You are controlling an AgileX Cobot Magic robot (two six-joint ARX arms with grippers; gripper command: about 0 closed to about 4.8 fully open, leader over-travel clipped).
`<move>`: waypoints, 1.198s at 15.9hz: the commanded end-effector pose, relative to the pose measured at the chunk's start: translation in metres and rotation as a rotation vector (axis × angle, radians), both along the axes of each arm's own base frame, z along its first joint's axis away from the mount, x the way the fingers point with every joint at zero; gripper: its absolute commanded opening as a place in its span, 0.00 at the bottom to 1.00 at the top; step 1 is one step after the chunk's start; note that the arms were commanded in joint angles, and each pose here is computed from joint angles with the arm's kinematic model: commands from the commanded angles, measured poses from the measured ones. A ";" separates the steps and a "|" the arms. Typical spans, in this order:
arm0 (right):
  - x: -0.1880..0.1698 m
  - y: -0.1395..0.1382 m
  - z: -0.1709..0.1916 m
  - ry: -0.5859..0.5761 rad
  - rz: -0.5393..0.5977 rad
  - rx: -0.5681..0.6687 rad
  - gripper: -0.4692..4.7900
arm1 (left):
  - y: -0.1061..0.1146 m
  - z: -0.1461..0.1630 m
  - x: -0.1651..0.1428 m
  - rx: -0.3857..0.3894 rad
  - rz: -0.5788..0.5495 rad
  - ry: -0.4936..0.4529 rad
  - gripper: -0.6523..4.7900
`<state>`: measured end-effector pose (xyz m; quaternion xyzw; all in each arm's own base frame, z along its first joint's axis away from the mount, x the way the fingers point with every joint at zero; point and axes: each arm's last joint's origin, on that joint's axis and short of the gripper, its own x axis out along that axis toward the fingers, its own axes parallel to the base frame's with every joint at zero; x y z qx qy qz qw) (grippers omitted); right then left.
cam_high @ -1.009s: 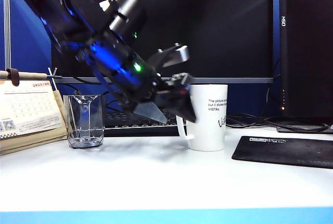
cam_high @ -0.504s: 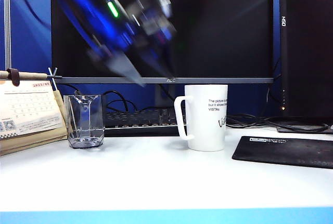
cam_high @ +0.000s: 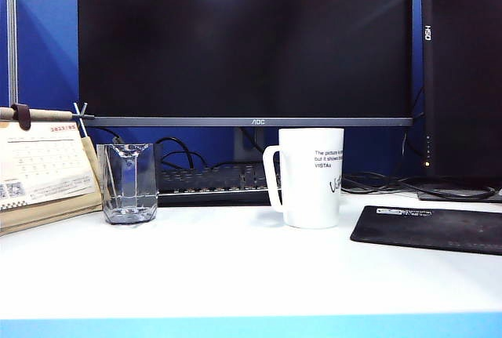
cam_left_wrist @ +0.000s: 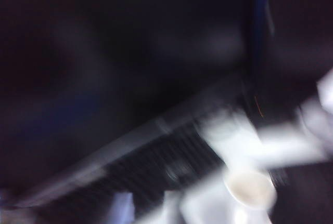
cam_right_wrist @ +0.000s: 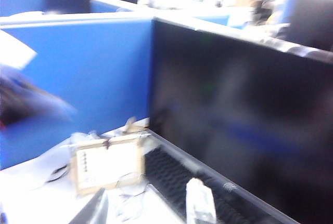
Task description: Swap the positions of the transparent plastic cup and the white ceramic cup.
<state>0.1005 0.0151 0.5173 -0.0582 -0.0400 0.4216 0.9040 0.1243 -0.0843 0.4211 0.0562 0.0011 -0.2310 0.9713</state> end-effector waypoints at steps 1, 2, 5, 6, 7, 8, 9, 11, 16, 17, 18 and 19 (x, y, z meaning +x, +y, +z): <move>-0.045 -0.001 -0.005 -0.110 -0.183 -0.002 0.29 | 0.053 0.010 -0.066 -0.056 0.133 -0.116 0.16; -0.057 0.000 -0.012 -0.141 -0.242 0.004 0.28 | 0.072 0.008 -0.091 -0.083 0.164 -0.152 0.11; -0.085 0.002 -0.048 -0.184 -0.257 0.018 0.24 | 0.126 -0.019 -0.161 -0.144 0.280 -0.215 0.11; -0.089 0.003 -0.068 -0.144 -0.241 0.058 0.17 | 0.140 -0.034 -0.180 -0.178 0.277 -0.220 0.11; -0.089 0.003 -0.087 -0.086 -0.223 0.107 0.16 | 0.148 -0.045 -0.190 -0.224 0.279 -0.220 0.11; -0.088 0.004 -0.110 -0.008 -0.205 0.157 0.16 | 0.149 -0.051 -0.190 -0.224 0.276 -0.162 0.11; -0.087 0.004 -0.134 0.077 -0.195 0.218 0.10 | 0.144 -0.060 -0.186 -0.159 0.232 -0.092 0.11; -0.087 0.004 -0.172 0.169 -0.162 0.316 0.09 | 0.124 -0.079 -0.165 -0.102 0.095 -0.001 0.11; -0.056 -0.001 -0.236 0.351 -0.193 0.589 0.09 | 0.054 -0.153 -0.081 -0.325 -0.109 0.073 0.11; -0.051 -0.002 -0.244 0.348 -0.214 0.605 0.09 | 0.046 -0.167 -0.071 -0.394 -0.151 0.071 0.11; -0.044 -0.002 -0.255 0.369 -0.175 0.605 0.09 | 0.039 -0.190 -0.060 -0.457 -0.118 0.097 0.11; -0.039 -0.002 -0.265 0.397 -0.156 0.597 0.09 | 0.037 -0.208 -0.053 -0.432 -0.039 0.120 0.11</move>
